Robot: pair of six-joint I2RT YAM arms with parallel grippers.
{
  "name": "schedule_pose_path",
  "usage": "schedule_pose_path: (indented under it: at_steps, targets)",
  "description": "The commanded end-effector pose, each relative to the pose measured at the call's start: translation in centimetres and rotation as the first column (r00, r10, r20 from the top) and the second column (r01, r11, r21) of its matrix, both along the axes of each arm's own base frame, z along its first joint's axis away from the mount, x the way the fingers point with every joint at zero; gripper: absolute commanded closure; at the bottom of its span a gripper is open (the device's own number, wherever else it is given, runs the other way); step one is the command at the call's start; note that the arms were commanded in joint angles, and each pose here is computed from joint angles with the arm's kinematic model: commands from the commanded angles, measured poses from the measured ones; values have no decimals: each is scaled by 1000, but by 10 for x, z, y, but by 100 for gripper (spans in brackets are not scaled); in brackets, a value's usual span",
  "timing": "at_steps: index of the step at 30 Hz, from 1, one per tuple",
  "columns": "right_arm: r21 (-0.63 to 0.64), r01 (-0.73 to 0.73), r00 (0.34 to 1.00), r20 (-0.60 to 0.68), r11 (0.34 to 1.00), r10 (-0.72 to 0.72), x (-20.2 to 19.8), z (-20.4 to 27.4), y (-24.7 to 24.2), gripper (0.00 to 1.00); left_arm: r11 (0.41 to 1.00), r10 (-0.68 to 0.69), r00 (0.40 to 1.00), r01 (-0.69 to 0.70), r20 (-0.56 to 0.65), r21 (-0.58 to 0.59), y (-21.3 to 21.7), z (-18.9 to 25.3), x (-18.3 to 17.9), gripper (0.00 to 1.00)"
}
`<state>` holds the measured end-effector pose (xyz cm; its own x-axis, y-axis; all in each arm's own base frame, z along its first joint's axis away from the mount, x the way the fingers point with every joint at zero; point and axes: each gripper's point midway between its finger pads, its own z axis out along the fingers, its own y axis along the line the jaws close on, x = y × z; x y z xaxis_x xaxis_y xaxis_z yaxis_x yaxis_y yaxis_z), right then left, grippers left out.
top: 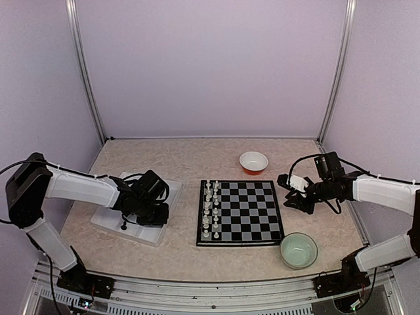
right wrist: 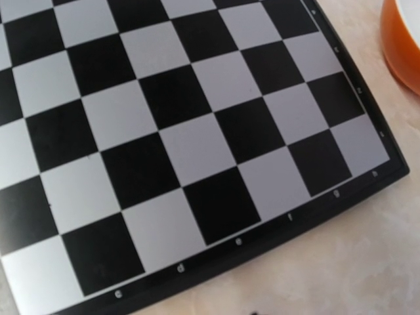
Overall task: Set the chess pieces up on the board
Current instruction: Move the storage box to the center of the board.
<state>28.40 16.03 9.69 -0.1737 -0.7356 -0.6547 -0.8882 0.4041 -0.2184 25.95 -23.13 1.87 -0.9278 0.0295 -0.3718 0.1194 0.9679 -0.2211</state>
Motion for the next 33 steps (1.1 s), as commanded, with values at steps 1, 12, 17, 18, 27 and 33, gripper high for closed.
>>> schedule_pose_path:
  at_steps: [1, 12, 17, 18, 27, 33]
  targets:
    - [-1, 23, 1000, -17, 1000, -23, 0, -7, -4, 73, 993, -72, 997, 76, 39, -95, -49, 16, 13, 93]
    - [-4, 31, 999, -25, 1000, -31, 1, -8, -5, 73, 984, -136, 990, 140, 38, -109, -89, 28, 21, 89]
    - [19, 19, 1000, -25, 1000, -19, 0, -3, -1, 73, 991, -116, 987, 122, 110, -50, -67, 73, 24, 79]
    - [24, 14, 1000, -24, 1000, -14, 0, -2, 0, 73, 993, -107, 987, 112, 124, -37, -60, 80, 24, 75]
    - [87, -11, 999, -30, 996, 14, 7, 20, 14, 71, 991, 136, 976, -135, 169, -17, 36, 94, 36, 61]
    - [152, -61, 997, -39, 987, 68, 5, 39, 27, 69, 996, 93, 982, -94, 166, -2, 36, 88, 42, 65]
